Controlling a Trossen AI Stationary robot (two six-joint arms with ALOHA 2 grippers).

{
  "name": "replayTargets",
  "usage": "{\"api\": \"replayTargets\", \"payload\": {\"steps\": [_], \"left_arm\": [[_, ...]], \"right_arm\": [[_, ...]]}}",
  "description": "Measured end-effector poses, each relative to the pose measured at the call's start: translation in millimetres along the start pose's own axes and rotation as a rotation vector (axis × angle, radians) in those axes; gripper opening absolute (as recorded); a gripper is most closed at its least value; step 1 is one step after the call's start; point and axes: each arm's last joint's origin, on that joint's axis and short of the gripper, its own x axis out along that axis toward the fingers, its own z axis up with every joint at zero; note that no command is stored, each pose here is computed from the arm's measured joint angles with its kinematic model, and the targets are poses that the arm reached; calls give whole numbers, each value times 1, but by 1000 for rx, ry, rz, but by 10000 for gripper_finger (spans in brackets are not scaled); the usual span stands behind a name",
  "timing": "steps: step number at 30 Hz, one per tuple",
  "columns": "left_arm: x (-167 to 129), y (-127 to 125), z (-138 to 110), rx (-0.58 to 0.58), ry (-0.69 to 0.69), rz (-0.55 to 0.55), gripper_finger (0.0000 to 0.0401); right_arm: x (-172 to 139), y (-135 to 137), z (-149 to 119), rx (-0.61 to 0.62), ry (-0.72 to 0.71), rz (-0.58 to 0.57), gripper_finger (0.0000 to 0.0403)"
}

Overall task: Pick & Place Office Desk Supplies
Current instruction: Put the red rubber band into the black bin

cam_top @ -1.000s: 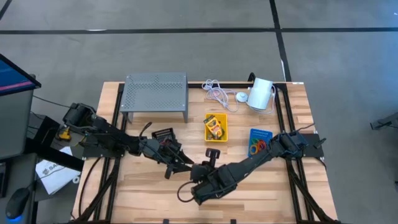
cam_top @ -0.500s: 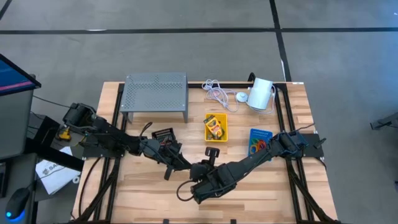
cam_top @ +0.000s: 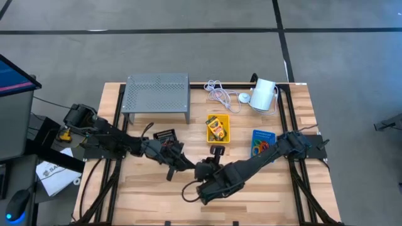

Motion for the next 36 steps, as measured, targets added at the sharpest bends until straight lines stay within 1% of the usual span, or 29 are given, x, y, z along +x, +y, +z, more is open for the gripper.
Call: {"api": "replayTargets", "payload": {"steps": [2, 6, 10, 12, 14, 16, 19, 21, 24, 28, 29, 33, 36], "left_arm": [[0, 2, 2, 0, -6, 8, 1], [0, 7, 6, -3, -30, 31, 1], [-4, 7, 14, 9, -60, 36, 1], [-9, 5, 19, 33, -45, 58, 1], [-20, 1, 27, 66, -44, 100, 0], [-35, -3, 35, 103, -17, 172, 0], [-63, -8, 40, 129, 41, 304, 0], [-82, -10, 41, 127, 90, 361, 0], [-103, -8, 39, 84, 146, 450, 0], [-116, 0, 32, 62, 208, 594, 0], [-117, 1, 30, 61, 224, 614, 0], [-113, 3, 27, 66, 238, 634, 0], [-110, 1, 30, 71, 186, 619, 0]], "right_arm": [[-10, -9, 1, 12, -10, 11, 48], [-23, -22, 4, 51, -20, 74, 123], [-32, -30, 6, 79, -42, 83, 195], [-36, -34, 6, 111, -52, 72, 217], [-41, -42, 5, 128, -66, 35, 228], [-47, -50, 2, 140, -61, 4, 228], [-56, -63, -3, 176, -40, -7, 215], [-64, -72, -6, 192, -35, -8, 204], [-78, -83, -10, 211, -47, 5, 185], [-92, -89, -14, 221, -75, 29, 165], [-95, -89, -15, 222, -80, 34, 160], [-101, -88, -18, 211, -85, 34, 145], [-102, -89, -21, 213, -80, 7, 136]]}}
